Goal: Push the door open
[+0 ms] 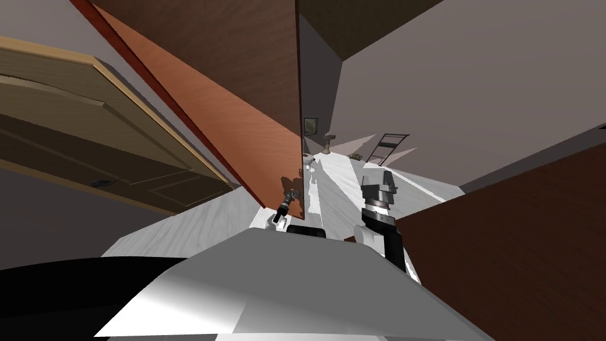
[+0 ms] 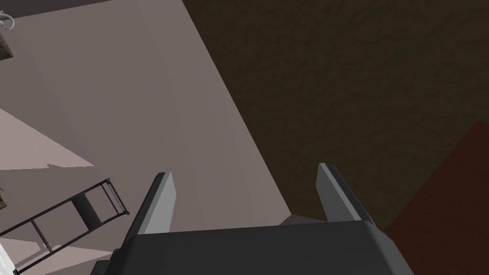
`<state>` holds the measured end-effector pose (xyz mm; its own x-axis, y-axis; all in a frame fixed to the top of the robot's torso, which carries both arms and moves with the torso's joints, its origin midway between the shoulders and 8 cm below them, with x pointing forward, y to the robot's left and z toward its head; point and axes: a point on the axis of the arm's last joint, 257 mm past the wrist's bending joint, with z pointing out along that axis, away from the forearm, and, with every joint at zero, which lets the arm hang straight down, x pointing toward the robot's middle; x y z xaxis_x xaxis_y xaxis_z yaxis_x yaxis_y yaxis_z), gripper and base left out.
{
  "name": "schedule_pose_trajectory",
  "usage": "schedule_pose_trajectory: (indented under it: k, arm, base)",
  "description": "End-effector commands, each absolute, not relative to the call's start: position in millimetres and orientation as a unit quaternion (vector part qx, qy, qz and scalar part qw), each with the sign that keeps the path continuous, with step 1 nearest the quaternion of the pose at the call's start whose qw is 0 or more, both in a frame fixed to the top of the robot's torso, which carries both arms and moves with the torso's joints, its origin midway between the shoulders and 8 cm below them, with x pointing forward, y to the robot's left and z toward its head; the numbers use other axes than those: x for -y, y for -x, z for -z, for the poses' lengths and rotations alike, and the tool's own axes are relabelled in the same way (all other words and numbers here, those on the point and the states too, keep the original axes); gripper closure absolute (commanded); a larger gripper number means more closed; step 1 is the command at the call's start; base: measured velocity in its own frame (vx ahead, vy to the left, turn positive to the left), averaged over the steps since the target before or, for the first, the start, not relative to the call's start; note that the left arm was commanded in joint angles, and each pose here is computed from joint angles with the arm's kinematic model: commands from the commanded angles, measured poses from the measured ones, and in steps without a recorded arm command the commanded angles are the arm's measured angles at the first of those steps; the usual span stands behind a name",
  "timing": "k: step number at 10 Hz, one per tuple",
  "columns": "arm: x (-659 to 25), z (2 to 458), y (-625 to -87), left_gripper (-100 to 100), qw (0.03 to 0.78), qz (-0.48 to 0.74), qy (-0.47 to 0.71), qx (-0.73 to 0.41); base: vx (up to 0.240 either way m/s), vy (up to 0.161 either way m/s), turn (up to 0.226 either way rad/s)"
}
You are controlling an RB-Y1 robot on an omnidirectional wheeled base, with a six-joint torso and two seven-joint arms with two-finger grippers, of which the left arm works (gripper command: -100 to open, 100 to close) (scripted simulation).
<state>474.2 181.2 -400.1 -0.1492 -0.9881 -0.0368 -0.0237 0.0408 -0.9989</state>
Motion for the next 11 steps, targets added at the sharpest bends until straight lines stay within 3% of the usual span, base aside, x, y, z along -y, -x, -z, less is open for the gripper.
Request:
schedule_pose_trajectory:
  k: [1,11]
  arm:
    - [-204.6,391.1,-480.1,100,0.486,0.512,0.455,-0.543]
    - [-237.8,388.4,-481.9,100,0.513,0.488,0.469,-0.527]
  base:
    - [0.254,-0.109,0.088]
    - [0.147,-0.059,0.07]
